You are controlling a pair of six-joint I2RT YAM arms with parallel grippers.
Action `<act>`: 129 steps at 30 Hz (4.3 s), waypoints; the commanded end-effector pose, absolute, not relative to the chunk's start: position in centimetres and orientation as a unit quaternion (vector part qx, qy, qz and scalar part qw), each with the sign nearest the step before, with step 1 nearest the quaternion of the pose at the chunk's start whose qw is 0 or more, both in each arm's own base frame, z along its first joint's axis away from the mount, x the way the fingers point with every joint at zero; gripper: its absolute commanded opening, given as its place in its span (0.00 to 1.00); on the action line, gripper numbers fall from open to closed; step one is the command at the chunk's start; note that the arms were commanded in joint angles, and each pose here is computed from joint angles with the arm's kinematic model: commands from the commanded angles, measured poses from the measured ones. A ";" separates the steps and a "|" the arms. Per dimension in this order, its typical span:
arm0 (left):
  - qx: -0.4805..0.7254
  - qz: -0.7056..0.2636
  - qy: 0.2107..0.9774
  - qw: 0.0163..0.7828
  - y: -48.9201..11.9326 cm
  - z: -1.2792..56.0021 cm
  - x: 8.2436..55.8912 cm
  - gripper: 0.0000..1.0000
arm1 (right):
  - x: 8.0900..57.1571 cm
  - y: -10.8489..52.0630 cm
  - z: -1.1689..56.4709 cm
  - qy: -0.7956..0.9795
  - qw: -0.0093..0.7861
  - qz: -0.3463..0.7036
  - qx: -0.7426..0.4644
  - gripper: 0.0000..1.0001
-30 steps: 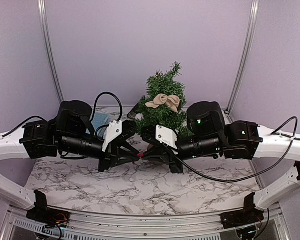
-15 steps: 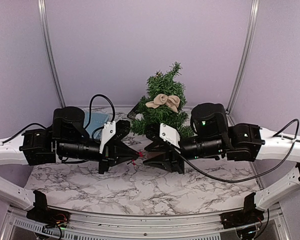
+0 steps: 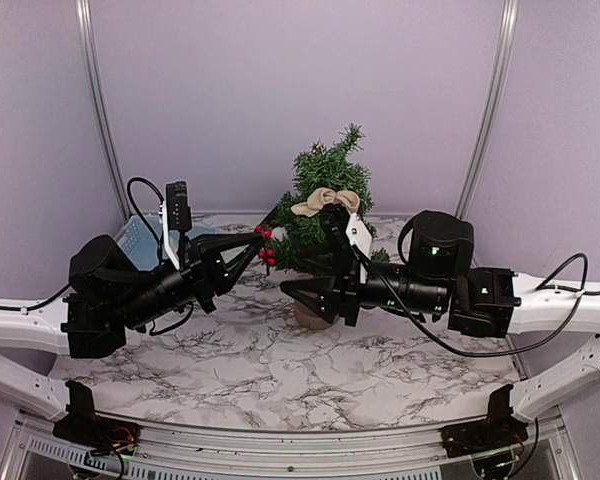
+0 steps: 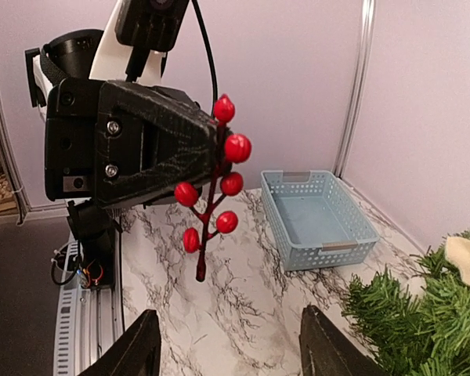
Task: Decorate the small christmas tree
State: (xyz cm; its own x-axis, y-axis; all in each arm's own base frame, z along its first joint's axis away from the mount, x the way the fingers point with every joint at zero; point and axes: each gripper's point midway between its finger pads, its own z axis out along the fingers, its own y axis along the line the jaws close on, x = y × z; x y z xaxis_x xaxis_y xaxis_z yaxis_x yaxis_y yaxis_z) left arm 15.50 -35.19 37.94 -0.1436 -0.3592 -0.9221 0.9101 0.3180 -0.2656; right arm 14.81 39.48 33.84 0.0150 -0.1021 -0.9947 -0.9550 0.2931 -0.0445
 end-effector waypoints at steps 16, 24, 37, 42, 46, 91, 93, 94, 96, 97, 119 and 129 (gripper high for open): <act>0.190 -0.601 0.465 0.622 -34.6 41.9 14.9 0.00 | 14.8 41.9 39.4 0.518 0.591 0.467 -0.404 0.41; 0.192 -0.598 0.468 0.622 -34.8 41.5 15.0 0.00 | 14.8 41.8 39.3 0.518 0.592 0.468 -0.402 0.09; 0.241 -0.507 0.557 0.612 -32.5 38.4 15.6 0.37 | 15.9 40.8 36.2 0.570 0.579 0.390 -0.434 0.00; 0.319 -0.459 0.593 0.580 -33.0 37.3 14.8 0.41 | 16.0 40.6 33.7 0.587 0.556 0.344 -0.478 0.00; 0.334 -0.453 0.611 0.557 -33.4 36.7 15.0 0.41 | 15.7 40.4 33.0 0.586 0.547 0.329 -0.499 0.00; 0.196 -0.352 0.658 0.636 -31.0 35.9 28.9 0.00 | 18.9 34.8 33.1 0.637 0.578 0.304 -0.409 0.77; 0.204 -0.345 0.656 0.640 -31.9 36.0 29.8 0.00 | 19.7 33.4 33.6 0.641 0.586 0.312 -0.386 0.78; 0.208 -0.342 0.656 0.640 -32.4 36.0 30.2 0.00 | 19.7 33.0 33.8 0.637 0.586 0.323 -0.383 0.79; 0.212 -0.340 0.651 0.644 -33.2 36.5 30.8 0.00 | 20.3 31.6 34.4 0.636 0.595 0.329 -0.366 0.80; 0.214 -0.339 0.651 0.645 -33.5 36.6 31.2 0.00 | 20.6 31.0 34.5 0.637 0.597 0.331 -0.359 0.80; 0.270 -0.355 0.687 0.573 -38.0 29.8 32.9 0.00 | 22.5 28.9 33.9 0.653 0.605 0.310 -0.335 0.80; 0.278 -0.316 0.694 0.584 -36.8 29.9 33.0 0.00 | 22.7 29.2 33.5 0.656 0.600 0.309 -0.338 0.80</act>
State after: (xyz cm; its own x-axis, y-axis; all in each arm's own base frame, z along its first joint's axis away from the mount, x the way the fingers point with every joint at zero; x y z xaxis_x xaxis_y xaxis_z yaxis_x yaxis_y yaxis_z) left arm 33.05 -37.85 29.05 -0.2074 -0.0083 -0.9782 0.7677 0.6185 -0.1680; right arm 22.42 29.18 32.96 -0.0545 -0.0948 -0.9940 -0.8160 0.5780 -0.0104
